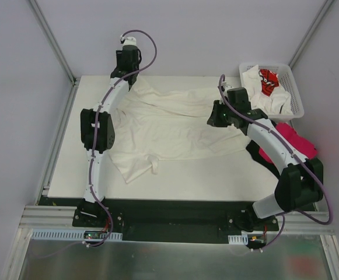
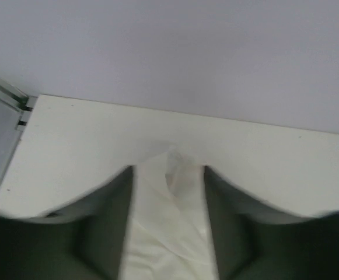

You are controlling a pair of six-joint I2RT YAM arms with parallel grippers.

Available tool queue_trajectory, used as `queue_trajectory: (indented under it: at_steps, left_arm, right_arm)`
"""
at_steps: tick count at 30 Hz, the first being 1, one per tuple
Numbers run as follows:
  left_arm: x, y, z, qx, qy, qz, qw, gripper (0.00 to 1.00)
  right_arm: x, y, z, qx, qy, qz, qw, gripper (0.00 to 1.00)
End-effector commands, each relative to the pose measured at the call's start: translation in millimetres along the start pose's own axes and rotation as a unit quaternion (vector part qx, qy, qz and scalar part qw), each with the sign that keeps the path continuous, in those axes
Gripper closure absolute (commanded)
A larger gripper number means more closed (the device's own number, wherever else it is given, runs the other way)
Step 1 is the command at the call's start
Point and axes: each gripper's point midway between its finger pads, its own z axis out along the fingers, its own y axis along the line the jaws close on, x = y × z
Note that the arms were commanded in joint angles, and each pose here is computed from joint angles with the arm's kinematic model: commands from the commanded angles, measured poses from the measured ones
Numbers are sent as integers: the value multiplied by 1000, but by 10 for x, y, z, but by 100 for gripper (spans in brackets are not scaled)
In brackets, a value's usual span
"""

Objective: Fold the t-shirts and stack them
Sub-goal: Flatten out the tshirt

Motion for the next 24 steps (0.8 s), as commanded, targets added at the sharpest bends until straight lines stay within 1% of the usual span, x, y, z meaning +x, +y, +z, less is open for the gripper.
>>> queue_trajectory:
  at_steps: [1, 3, 4, 5, 6, 7, 8, 9, 10, 11, 12, 13, 14, 15, 16, 17, 19, 20, 21, 22, 23, 24]
  left_arm:
    - [-416, -40, -90, 32, -53, -6, 998, 19]
    - [-296, -112, -105, 51, -39, -6, 998, 1]
    - [-339, -120, -172, 61, -41, -8, 997, 1]
    - [-185, -139, -183, 65, -24, -8, 998, 1]
    - [-152, -124, -220, 63, -19, -8, 998, 1]
    - [-248, -93, -343, 67, -24, -25, 997, 1]
    - [-45, -101, -382, 71, -1, -34, 997, 1]
    - [1, -150, -481, 86, 8, -40, 995, 1]
    - [-101, -115, -660, 95, 3, -53, 994, 1]
    - [132, -155, -747, 108, 33, -63, 992, 1]
    - [193, -181, -858, 121, 47, -70, 989, 1]
    - [125, -179, -1051, 130, 46, -79, 987, 1]
    - [406, -190, -1168, 132, 89, -80, 984, 1]
    - [504, -194, -1266, 135, 106, -79, 982, 1]
    - [497, -209, -1431, 137, 113, -90, 980, 1]
    - [765, -188, -1555, 136, 157, -79, 975, 1]
    - [898, -292, -1775, 171, 192, -84, 963, 1]
    - [1044, -337, -1858, 183, 217, -81, 955, 1]
    - [1169, -352, -1963, 189, 243, -80, 948, 1]
    - [1215, -409, -2064, 205, 257, -85, 940, 1]
    - [1355, -487, -2192, 221, 279, -82, 931, 1]
    - [1421, -505, -2273, 223, 292, -84, 926, 1]
  right_arm:
    - [-10, 145, -141, -11, -16, -16, 1000, 87]
    - [16, 164, -190, -11, -19, -17, 1000, 86]
    - [20, 184, -214, -13, -22, -19, 1000, 86]
    - [49, 187, -232, -13, -21, -19, 1000, 86]
    - [36, 193, -289, -13, -29, -19, 999, 86]
    - [43, 207, -307, -13, -31, -22, 999, 86]
    - [66, 205, -315, -13, -31, -20, 999, 86]
    - [67, 208, -337, -12, -33, -22, 999, 86]
    - [83, 193, -340, -7, -33, -23, 999, 86]
    - [89, 187, -342, -6, -33, -23, 999, 86]
    - [131, 172, -341, -4, -27, -22, 999, 86]
    - [154, 169, -334, -5, -26, -23, 999, 86]
    - [180, 162, -320, -4, -24, -21, 999, 85]
    - [157, 155, -301, -5, -34, -22, 999, 78]
    - [128, 134, -265, 0, -35, -24, 999, 73]
    - [80, 120, -253, 6, -38, -33, 999, 70]
    - [-108, 77, -159, 24, -48, -31, 998, 69]
    - [-169, 56, -100, 28, -48, -42, 998, 68]
    - [-224, 10, -37, 28, -47, -35, 998, 67]
    - [-356, 88, -10, 8, -51, -32, 998, 68]
    - [-288, 22, 201, 8, -25, -22, 999, 67]
    - [-332, -25, 277, 4, -22, -15, 1000, 67]
